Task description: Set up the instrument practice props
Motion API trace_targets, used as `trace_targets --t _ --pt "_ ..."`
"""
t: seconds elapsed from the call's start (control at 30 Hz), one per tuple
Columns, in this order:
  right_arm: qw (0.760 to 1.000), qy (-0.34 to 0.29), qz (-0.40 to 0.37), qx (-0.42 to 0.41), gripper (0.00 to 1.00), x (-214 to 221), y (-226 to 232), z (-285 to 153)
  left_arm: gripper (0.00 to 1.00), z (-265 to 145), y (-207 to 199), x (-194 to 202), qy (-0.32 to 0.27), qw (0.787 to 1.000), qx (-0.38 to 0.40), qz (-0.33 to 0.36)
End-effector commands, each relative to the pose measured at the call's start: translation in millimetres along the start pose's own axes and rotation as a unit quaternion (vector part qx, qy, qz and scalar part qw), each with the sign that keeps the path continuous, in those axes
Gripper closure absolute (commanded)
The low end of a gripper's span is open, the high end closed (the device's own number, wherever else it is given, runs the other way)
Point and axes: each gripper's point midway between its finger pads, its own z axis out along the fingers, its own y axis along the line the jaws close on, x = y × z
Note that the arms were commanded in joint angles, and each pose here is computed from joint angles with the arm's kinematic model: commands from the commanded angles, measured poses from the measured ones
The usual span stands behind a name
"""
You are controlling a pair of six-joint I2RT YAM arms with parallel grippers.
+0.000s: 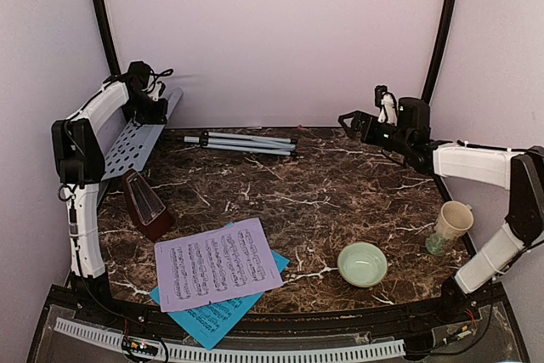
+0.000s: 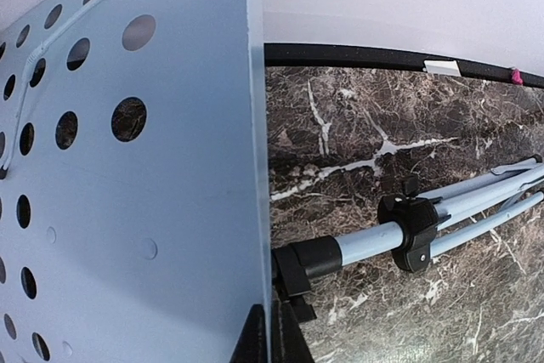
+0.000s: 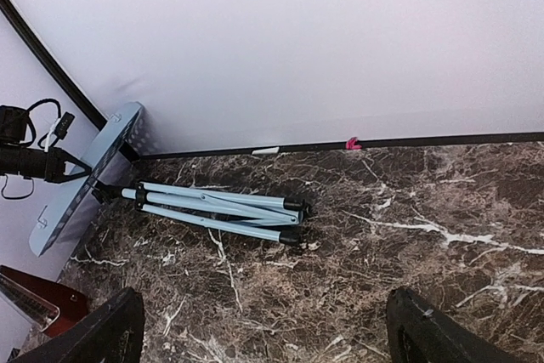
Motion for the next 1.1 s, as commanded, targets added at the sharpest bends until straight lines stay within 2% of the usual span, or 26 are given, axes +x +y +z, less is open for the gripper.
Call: trace_targets --t 0.0,0.3,0.5,0.8,1.07 --pt "0.995 -0.099 -0.023 -0.016 0.00 -39.8 15.3 -24.7 1.00 -175.6 -52.4 -111.4 -0.251 0.961 -0.020 0.114" --pt "0.992 -0.116 -0.023 -0.034 0.00 -49.7 18.9 -35.4 1.00 -262.8 -108.4 -120.9 -0.337 0.920 -0.047 0.195" --pt "0.987 -0.144 -0.046 -0.052 0.00 -65.2 27.3 -50.8 1.00 -309.9 -168.2 -111.5 -0.393 0.874 -0.024 0.284" --pt "0.973 -0.170 -0.120 -0.098 0.00 -88.2 59.1 -75.6 1.00 -377.7 -253.2 -85.6 -0.487 0.765 0.012 0.420" --pt "0.968 -0.119 -0.125 -0.181 0.00 -87.6 92.4 -74.9 1.00 -436.3 -305.8 -49.4 -0.585 0.644 0.046 0.491"
